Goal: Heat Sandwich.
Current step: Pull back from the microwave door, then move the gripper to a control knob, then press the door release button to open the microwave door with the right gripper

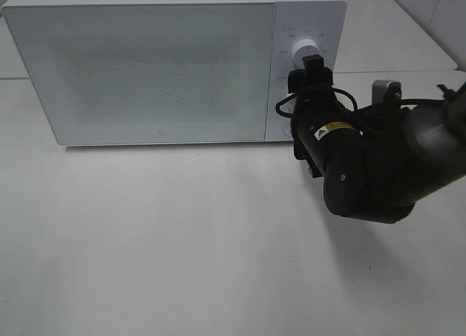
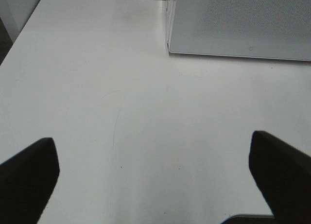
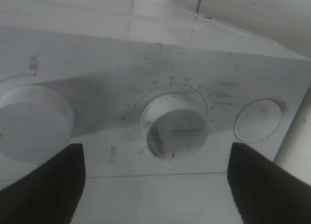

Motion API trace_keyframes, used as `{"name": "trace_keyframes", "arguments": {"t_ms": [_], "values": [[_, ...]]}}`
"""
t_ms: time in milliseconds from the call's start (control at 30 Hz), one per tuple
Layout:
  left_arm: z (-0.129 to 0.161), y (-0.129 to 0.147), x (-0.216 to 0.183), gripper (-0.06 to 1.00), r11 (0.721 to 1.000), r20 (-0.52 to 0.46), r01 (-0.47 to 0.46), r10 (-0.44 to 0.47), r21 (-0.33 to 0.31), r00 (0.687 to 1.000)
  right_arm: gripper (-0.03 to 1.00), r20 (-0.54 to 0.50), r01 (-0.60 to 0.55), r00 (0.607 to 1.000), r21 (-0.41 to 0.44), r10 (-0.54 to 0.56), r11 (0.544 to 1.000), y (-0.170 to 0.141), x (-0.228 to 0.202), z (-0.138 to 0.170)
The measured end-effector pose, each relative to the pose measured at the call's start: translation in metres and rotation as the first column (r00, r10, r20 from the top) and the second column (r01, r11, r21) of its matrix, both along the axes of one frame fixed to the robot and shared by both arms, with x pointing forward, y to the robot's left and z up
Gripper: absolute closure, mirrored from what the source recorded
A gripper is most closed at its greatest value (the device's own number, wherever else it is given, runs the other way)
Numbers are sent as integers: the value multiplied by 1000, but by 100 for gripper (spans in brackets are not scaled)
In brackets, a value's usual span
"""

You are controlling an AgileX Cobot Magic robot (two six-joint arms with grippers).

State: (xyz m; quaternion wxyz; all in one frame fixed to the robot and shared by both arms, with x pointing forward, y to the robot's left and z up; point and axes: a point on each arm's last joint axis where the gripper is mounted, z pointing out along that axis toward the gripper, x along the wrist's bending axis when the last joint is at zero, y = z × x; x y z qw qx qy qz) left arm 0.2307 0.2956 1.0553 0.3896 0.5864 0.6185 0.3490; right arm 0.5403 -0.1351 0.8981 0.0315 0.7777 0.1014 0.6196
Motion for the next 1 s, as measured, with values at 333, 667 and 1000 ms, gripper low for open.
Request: {"name": "trace_keyframes", "arguments": {"t_ms": [333, 667, 1000], "values": [[0, 0, 0, -5, 1000, 0, 0, 0, 0, 1000, 22, -110, -232, 971, -238, 211, 943, -6, -31, 19], [0, 0, 0, -5, 1000, 0, 0, 0, 0, 1000, 22, -380, -615, 784, -585, 492, 528, -4, -61, 42], [0, 0, 0, -5, 1000, 0, 0, 0, 0, 1000, 22, -597, -782, 548, -614, 585, 106, -13, -76, 57]]}}
